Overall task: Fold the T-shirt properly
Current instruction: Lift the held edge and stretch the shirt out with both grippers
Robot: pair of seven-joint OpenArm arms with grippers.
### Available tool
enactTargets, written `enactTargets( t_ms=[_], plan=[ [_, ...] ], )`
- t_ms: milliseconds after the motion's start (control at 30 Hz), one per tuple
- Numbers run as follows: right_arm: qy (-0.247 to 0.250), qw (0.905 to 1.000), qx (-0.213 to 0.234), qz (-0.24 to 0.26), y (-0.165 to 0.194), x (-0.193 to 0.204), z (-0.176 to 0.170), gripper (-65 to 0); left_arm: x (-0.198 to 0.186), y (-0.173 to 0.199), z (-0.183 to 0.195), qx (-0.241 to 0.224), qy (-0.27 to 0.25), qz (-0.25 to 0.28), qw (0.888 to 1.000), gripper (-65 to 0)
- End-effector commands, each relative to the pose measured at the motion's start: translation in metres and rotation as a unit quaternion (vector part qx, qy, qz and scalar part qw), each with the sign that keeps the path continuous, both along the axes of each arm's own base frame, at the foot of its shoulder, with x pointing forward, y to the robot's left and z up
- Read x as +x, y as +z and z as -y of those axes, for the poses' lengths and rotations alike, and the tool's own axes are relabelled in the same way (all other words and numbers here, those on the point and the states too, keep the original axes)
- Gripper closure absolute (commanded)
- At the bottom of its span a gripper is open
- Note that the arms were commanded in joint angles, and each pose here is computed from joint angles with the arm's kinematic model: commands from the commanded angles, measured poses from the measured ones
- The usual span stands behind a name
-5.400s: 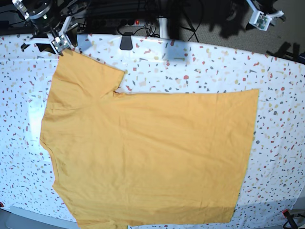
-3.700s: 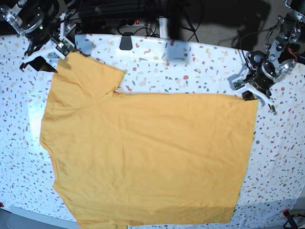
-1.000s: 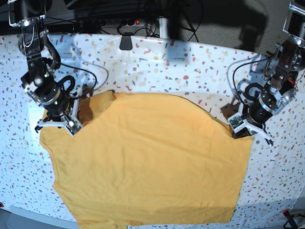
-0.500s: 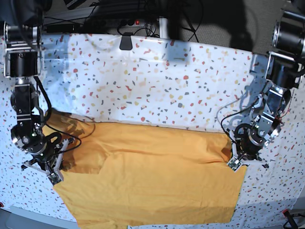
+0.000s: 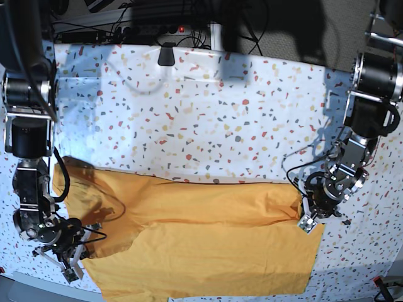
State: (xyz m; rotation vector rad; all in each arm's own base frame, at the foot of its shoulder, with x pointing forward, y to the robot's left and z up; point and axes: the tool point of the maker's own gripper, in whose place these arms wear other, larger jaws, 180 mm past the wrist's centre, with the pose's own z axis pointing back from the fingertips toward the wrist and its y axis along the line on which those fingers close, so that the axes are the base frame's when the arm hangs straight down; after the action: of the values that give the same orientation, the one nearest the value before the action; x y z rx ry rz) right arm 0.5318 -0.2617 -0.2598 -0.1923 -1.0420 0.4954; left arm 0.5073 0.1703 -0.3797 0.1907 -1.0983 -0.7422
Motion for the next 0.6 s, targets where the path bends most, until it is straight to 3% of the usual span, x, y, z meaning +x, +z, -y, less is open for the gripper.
enactTargets(
  t_ms=[0,100,233,400,567],
  plan=[
    [0.006,0.9992,0.002,0.041,0.033,0.015,-0.002,0.0,0.019,0.031,-0.002,-0.006,0.002,0.042,0.999,0.0],
    [0.024,0.9991,-0.012,0.034,0.026,0.023,-0.02,0.0,0.019,0.032,-0.002,-0.007,0.002,0.043,0.999,0.0],
    [0.056,0.9951,-0.078,0.021,0.01,0.026,-0.038,0.0,0.019,0.031,-0.002,-0.007,0.002,0.042,0.999,0.0],
    [0.04,0.9891,-0.14,0.021,-0.002,0.029,-0.036,0.0,0.019,0.032,-0.002,-0.006,0.002,0.043,0.999,0.0],
    [0.001,0.9893,-0.143,0.031,-0.006,0.032,-0.026,0.0,0.019,0.031,-0.002,-0.006,0.002,0.042,0.999,0.0]
  ],
)
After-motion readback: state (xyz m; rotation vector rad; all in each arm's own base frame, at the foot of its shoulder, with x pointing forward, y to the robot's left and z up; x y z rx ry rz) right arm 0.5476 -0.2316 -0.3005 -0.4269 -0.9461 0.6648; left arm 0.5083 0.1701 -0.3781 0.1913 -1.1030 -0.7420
